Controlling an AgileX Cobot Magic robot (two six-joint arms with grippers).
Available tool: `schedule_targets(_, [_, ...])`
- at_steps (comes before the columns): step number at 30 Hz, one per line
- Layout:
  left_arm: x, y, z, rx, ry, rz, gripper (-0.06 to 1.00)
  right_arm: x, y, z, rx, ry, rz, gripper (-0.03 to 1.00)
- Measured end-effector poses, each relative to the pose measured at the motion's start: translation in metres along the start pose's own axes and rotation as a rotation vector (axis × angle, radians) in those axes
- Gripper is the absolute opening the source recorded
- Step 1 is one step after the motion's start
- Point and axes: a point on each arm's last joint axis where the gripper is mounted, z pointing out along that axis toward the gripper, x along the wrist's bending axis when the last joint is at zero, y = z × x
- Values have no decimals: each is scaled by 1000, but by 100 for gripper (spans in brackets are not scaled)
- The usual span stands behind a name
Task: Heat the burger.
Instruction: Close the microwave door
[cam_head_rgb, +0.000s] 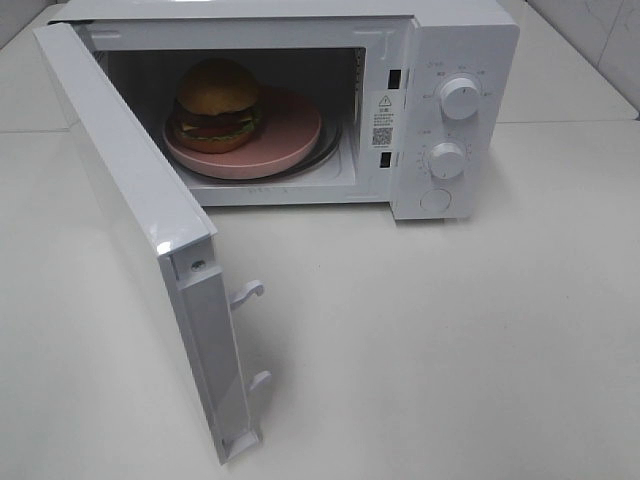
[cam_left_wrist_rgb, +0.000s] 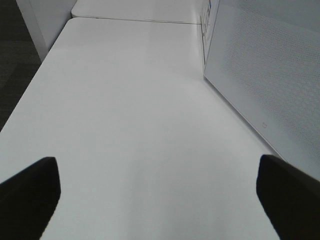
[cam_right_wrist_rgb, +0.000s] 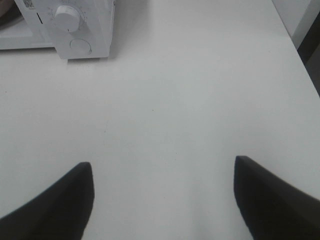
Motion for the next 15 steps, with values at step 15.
schedule_targets(15, [0, 0, 0, 0, 0, 0, 99, -1, -10, -25, -165, -2, 10, 76])
